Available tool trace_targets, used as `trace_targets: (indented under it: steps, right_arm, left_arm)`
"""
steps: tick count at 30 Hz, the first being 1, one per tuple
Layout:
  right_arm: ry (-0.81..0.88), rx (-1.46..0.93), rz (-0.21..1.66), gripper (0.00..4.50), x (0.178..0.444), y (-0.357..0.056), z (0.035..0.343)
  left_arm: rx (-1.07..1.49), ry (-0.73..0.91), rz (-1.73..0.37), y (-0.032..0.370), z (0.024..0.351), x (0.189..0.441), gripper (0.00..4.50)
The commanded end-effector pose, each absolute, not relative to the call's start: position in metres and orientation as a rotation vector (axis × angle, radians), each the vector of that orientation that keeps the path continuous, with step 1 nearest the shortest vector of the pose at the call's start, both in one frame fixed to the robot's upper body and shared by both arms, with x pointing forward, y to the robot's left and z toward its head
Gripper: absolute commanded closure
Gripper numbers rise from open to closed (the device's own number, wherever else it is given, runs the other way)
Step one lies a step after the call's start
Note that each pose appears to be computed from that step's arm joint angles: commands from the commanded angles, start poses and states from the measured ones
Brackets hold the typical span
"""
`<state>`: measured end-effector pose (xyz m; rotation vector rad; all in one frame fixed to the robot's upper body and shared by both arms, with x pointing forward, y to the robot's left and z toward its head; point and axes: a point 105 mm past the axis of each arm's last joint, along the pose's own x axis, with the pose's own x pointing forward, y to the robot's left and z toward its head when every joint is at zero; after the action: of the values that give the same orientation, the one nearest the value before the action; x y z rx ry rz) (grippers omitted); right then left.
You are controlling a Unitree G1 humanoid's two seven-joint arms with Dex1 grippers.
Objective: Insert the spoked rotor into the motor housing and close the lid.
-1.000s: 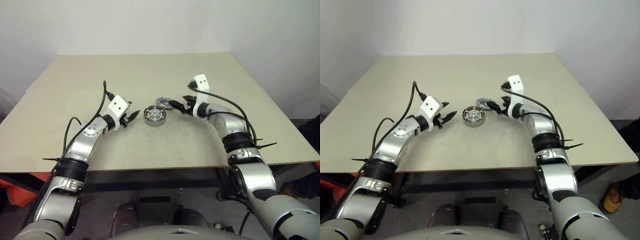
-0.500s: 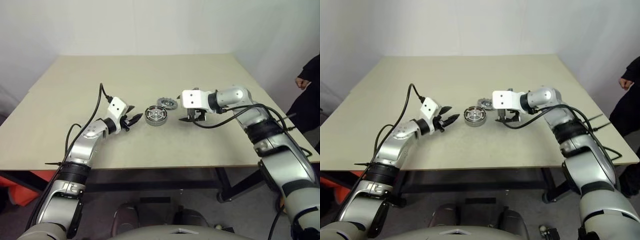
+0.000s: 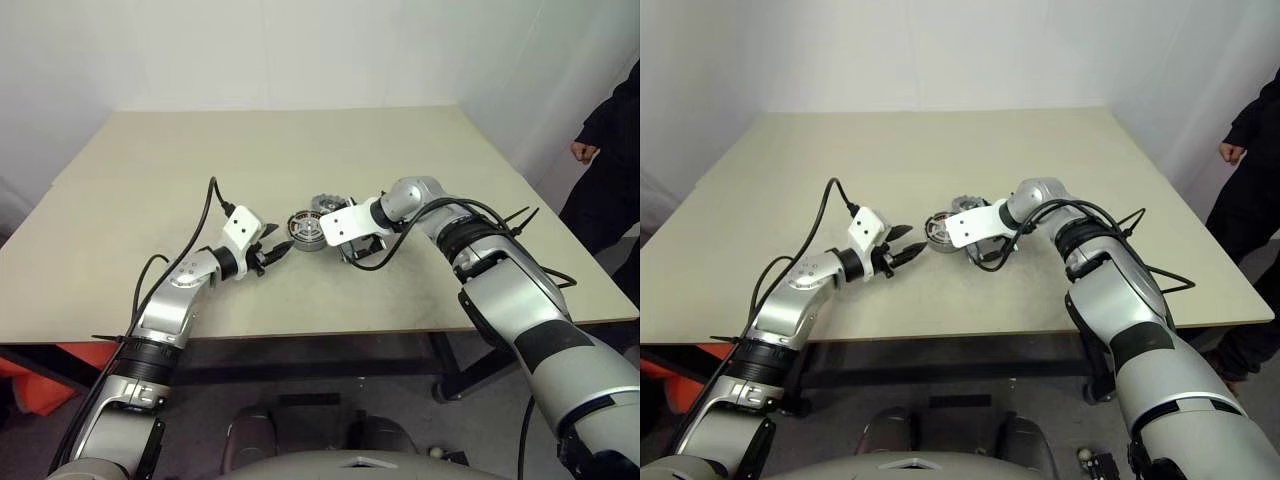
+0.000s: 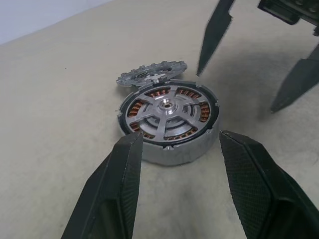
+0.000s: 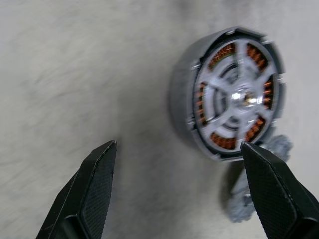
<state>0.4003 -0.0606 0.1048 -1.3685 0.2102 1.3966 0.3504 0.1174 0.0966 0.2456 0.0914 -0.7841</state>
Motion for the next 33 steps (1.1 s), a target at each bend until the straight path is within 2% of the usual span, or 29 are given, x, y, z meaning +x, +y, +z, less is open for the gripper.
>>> trace_targets:
  steps: [1, 11, 14, 16, 30, 33]
  right_arm:
    - [0.149, -1.375, 1.358, 0.04, 0.407, -0.051, 0.123]
    - [0.259, -1.351, 1.361, 0.04, 0.404, -0.052, 0.098]
    - [0.267, -1.343, 1.348, 0.62, 0.405, -0.051, 0.095]
    - [0.262, -1.339, 1.338, 1.25, 0.406, -0.049, 0.096]
    - [0.276, -1.249, 1.277, 1.25, 0.409, -0.037, 0.088]
    - [0.290, -1.249, 1.289, 1.82, 0.407, -0.038, 0.084]
  left_arm:
    - [0.262, 0.046, -0.782, 0.118, 0.110, 0.348, 1.94]
    - [0.265, 0.046, -0.772, 0.118, 0.110, 0.346, 1.94]
    - [0.265, 0.044, -0.770, 0.117, 0.110, 0.345, 1.94]
    - [0.264, 0.045, -0.770, 0.116, 0.109, 0.344, 1.94]
    - [0.266, 0.052, -0.774, 0.115, 0.107, 0.342, 1.94]
    - [0.270, 0.053, -0.770, 0.116, 0.107, 0.341, 1.94]
